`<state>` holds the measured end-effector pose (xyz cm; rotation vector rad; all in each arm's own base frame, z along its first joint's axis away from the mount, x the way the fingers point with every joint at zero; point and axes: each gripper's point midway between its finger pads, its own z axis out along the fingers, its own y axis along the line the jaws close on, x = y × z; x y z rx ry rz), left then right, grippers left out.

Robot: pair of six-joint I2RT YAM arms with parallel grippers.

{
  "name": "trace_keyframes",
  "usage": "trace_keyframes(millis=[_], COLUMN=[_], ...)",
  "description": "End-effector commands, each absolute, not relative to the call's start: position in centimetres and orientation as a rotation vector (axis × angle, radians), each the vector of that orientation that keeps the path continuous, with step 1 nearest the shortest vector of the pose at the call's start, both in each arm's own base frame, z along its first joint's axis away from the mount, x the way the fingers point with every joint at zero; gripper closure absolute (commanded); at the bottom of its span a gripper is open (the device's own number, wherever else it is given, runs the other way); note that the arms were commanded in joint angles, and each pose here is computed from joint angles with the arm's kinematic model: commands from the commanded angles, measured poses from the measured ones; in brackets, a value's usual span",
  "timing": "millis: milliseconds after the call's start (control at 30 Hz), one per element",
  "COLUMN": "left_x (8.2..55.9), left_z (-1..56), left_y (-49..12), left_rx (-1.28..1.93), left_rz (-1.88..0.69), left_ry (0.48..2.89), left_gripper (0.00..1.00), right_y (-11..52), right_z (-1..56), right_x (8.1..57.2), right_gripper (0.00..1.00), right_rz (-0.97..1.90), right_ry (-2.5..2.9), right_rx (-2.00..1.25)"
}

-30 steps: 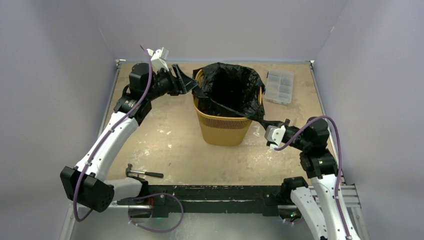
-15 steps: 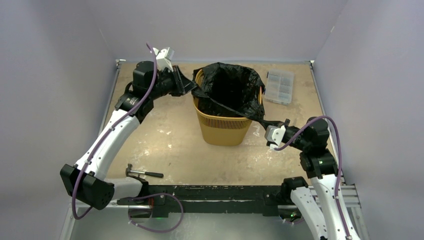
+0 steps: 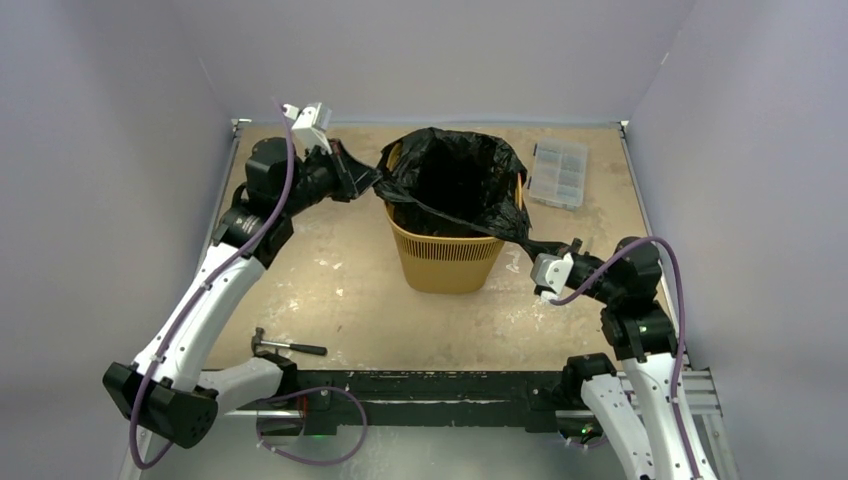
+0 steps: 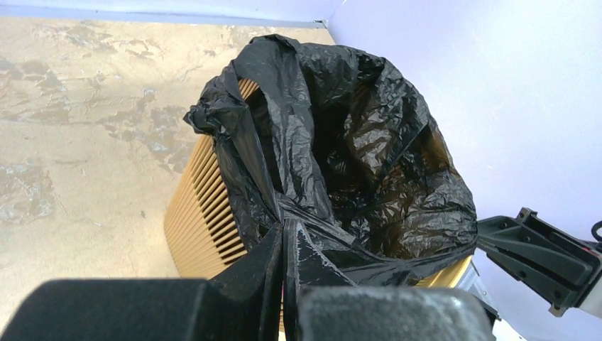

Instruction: Put the trash bags into the trash bin

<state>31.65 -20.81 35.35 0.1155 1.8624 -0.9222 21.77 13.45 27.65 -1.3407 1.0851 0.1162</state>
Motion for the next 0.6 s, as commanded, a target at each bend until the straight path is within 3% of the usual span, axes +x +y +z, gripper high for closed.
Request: trace_keyframes(millis=[0, 567], left_x=[30.1, 31.4], left_z=[35.4, 28.6], left_y=[-20.5, -19.2], left_rx=[0.102, -0.017], left_rz=[-0.957, -0.860], left_ry=[1.828, 1.921], left_gripper=[1.00, 1.00], right_y=[13.4, 13.2], right_z=[29.1, 28.6], right_x=[21.8, 22.0], right_gripper=[1.00, 1.00], right_rz=[0.086, 0.089], right_ry=[1.047, 1.077], right_rx=[-1.321, -1.292])
